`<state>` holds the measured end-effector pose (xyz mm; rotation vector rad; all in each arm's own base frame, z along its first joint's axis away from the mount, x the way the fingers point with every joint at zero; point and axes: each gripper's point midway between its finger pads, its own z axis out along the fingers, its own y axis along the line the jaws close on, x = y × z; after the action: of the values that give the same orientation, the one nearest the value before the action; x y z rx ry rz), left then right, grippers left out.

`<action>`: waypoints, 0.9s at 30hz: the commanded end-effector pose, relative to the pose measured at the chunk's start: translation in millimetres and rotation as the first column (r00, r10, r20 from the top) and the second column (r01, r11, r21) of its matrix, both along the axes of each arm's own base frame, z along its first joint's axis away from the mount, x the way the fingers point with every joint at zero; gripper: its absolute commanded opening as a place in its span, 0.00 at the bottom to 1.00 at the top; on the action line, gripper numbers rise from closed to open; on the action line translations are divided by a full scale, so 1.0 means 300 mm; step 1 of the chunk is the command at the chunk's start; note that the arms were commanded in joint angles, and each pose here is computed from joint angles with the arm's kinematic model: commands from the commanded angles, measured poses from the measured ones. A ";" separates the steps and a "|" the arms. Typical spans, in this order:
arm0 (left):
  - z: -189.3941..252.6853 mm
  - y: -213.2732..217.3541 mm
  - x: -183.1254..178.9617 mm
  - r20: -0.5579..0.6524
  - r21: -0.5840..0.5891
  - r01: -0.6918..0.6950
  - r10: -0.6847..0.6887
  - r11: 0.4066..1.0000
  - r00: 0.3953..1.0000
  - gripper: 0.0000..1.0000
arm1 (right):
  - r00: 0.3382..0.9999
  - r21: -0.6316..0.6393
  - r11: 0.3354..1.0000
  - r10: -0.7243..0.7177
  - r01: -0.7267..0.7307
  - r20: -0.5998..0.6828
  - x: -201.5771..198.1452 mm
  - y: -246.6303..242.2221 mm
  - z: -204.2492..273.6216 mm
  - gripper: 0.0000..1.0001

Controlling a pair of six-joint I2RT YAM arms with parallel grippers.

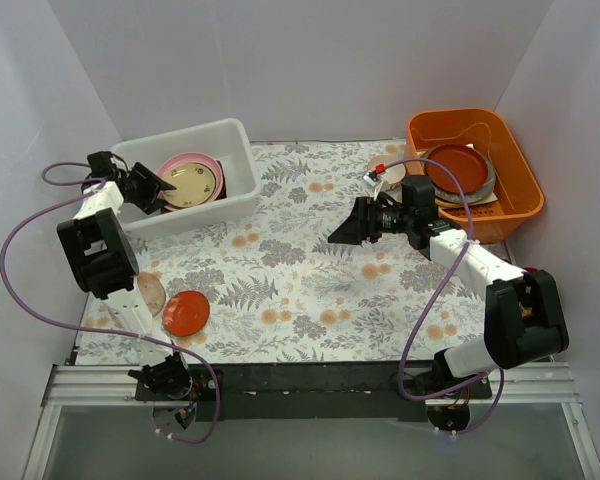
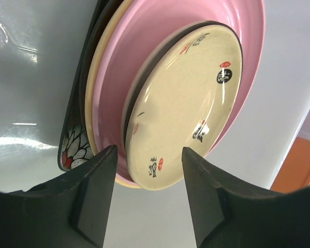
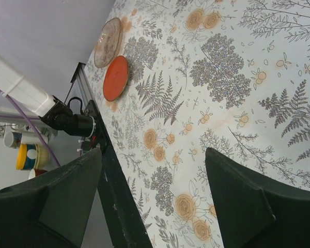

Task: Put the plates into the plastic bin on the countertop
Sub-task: Place the plate in the plastic bin, then pick up the plate at the center of the board.

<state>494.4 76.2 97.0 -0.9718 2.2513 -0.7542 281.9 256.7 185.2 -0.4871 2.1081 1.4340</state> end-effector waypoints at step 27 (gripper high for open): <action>0.579 -0.014 -0.300 0.247 0.251 -0.111 0.047 0.962 0.968 0.73 | 0.997 -0.011 0.998 0.068 -0.068 0.035 -0.050 0.073 0.030 0.89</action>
<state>435.7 76.5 267.2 -0.7580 2.0128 -0.5334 267.6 268.1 179.5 -0.5284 2.1425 1.4465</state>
